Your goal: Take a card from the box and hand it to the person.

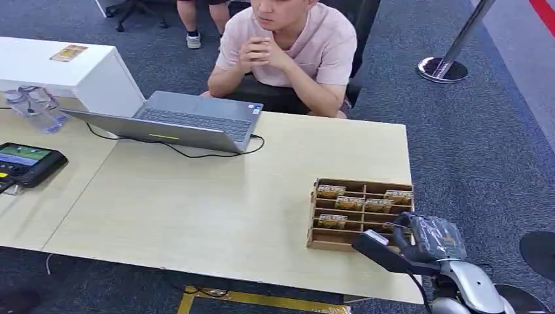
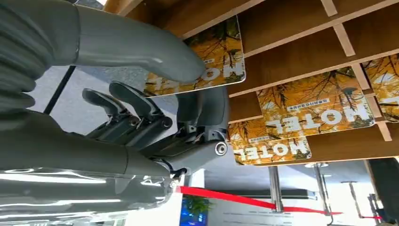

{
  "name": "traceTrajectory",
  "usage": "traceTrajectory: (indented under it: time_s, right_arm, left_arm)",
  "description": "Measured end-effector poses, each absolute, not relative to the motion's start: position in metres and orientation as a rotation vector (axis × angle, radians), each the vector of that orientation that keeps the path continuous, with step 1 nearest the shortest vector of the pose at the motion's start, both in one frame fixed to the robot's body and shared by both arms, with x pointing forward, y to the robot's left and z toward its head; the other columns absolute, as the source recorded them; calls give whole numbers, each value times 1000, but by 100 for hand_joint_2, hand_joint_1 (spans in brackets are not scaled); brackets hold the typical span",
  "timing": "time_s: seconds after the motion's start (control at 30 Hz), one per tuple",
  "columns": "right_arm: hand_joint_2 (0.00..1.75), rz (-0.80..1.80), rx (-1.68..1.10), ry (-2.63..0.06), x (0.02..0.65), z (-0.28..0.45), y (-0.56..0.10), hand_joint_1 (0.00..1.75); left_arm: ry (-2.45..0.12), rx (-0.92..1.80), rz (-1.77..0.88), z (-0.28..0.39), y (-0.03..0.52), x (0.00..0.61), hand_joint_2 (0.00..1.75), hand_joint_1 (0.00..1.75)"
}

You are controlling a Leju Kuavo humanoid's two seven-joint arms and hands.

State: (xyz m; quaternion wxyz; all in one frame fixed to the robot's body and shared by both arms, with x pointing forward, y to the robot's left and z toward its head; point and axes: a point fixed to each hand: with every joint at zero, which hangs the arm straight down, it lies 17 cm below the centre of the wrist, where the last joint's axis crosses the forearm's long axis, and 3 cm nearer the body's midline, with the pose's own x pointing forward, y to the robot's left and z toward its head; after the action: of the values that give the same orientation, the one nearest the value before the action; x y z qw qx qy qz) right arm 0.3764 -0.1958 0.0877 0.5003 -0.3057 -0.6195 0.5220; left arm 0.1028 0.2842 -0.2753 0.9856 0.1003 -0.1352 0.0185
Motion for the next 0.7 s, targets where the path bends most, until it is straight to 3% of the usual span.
traceTrajectory:
  time_s: [0.3, 0.7]
  right_arm:
    - [175, 1209, -676, -1687, 373, 121, -179, 162]
    - [175, 985, -797, -2050, 371, 246, -184, 162]
  left_arm:
    - [-256, 211, 43, -276, 286, 100, 175, 0]
    - [-256, 207, 35, -276, 285, 100, 175, 0]
